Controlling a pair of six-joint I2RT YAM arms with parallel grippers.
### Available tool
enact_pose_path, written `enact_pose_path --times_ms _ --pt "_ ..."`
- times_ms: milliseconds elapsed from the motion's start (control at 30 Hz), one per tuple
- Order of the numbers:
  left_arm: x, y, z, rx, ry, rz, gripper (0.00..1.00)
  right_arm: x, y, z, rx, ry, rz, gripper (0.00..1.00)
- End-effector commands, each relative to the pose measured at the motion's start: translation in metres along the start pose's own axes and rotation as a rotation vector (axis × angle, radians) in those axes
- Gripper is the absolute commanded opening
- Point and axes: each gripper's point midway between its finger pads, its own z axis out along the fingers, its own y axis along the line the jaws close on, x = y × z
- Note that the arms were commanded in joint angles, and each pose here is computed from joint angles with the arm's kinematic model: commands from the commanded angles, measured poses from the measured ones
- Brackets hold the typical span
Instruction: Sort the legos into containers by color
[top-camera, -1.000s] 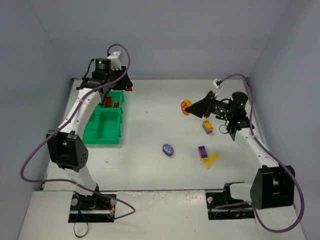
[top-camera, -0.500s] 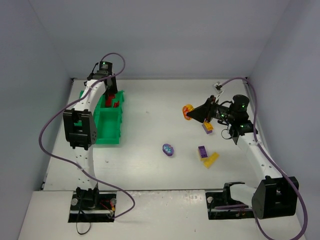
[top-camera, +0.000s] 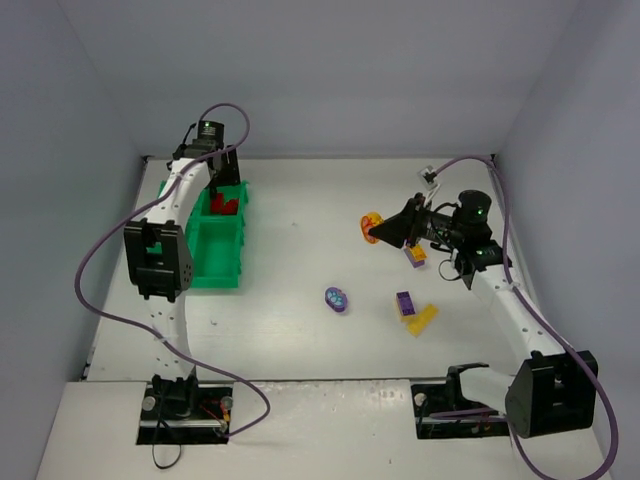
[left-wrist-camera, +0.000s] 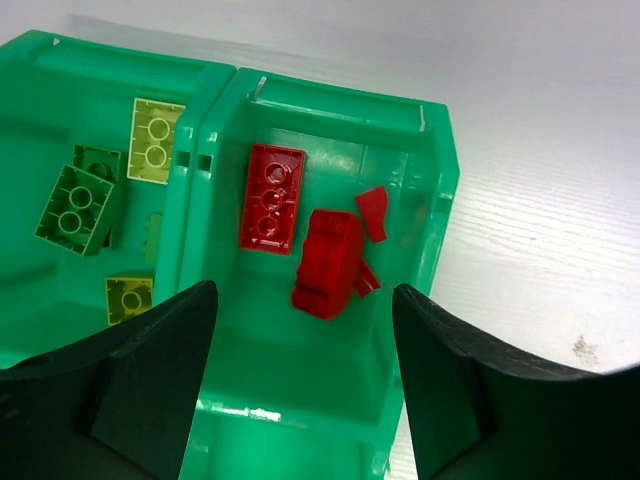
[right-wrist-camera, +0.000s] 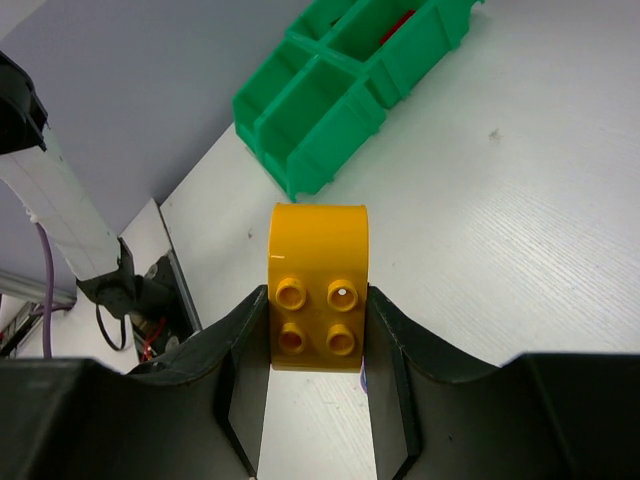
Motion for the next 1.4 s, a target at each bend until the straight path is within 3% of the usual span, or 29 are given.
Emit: enact_pose_path --times_ms 0,167,200,467,600,833,1000,1033,1233,1267,1367 --pt "-0.043 0.001 -0.072 0.051 -0.146 -0.038 0.65 -0.021 0.017 0.011 -0.03 -0.025 -0.106 0.0" --pt "-0.043 -0.015 -0.132 0.195 -0.199 -0.074 0.65 -0.009 0.025 0.048 0.001 0.043 -0.139 0.0" --pt "-0.048 -0.013 -0.165 0.225 -0.256 -0.08 0.65 -0.007 0.038 0.058 -0.026 0.055 -0.155 0.0" --pt "0.023 0.017 -0.261 0.27 -0.313 -0.089 0.72 0.019 0.063 0.147 -0.092 0.17 -0.231 0.02" --pt "0.064 0.034 -0.284 0.245 -0.284 -0.104 0.72 0.043 0.06 0.204 -0.087 0.229 -0.266 0.04" --pt "0.106 0.054 -0.319 0.242 -0.331 -0.147 0.72 0.044 0.084 0.287 -0.087 0.192 -0.369 0.04" --pt "0.129 0.06 -0.311 0.213 -0.279 -0.146 0.72 0.066 0.08 0.331 -0.077 0.202 -0.382 0.05" --pt "0.13 0.06 -0.312 0.217 -0.281 -0.147 0.72 0.07 0.086 0.337 -0.087 0.2 -0.387 0.07" --pt "0.139 0.064 -0.311 0.203 -0.266 -0.145 0.72 0.083 0.076 0.372 -0.054 0.179 -0.37 0.39" --pt "0.139 0.064 -0.311 0.202 -0.265 -0.142 0.72 0.079 0.076 0.375 -0.05 0.164 -0.371 0.53" --pt "0.142 0.061 -0.31 0.219 -0.255 -0.139 0.72 0.077 0.068 0.381 -0.012 0.144 -0.368 0.71"
